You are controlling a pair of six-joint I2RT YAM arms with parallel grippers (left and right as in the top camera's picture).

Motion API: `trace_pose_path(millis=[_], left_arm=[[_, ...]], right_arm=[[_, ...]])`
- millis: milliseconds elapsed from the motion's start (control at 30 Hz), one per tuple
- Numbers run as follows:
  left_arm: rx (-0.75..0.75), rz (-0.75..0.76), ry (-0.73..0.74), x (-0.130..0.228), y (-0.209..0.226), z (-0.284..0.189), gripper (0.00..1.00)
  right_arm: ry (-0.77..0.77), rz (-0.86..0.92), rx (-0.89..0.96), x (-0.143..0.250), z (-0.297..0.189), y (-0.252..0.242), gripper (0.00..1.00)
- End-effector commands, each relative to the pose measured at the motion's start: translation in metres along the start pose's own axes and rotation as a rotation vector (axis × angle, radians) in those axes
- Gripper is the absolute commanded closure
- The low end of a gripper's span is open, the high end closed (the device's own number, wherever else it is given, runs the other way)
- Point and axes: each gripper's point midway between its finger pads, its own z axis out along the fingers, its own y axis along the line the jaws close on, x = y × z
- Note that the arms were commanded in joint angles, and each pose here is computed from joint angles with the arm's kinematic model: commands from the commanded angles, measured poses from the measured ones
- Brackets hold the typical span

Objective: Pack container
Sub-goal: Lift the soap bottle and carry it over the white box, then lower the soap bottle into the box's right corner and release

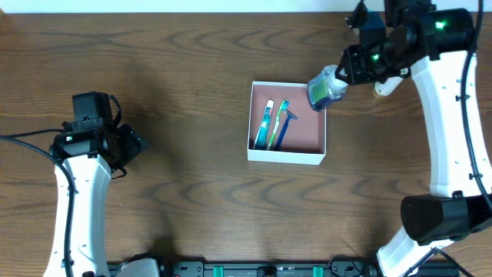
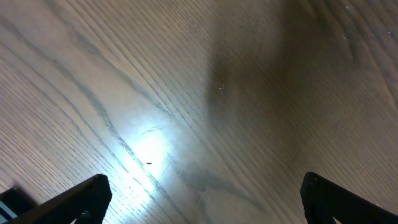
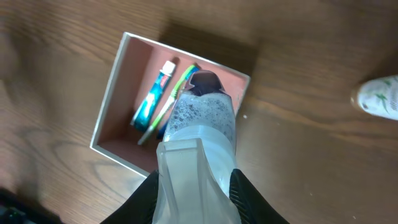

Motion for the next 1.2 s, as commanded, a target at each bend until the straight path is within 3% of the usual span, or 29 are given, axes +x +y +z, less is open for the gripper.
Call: trace_pose_path(millis=[0,333,1167], left_arm=[[-0.010,-0.017,0.003,0.000,0.003,0.001,0.02],[-0.009,-0.017,0.003,0.000,0.003,0.001,0.02],[-0.010,-0.017,0.003,0.000,0.003,0.001,0.02]], right_arm=[[-0.047,-0.012,-0.042,-0.009,-0.009,0.018,0.76],[-0.061,-0.052,-0.061,-0.013,-0.005,0.037,0.76],[-0.065,-0.031,0.035,-0.014,-0.005,0.019,0.76]])
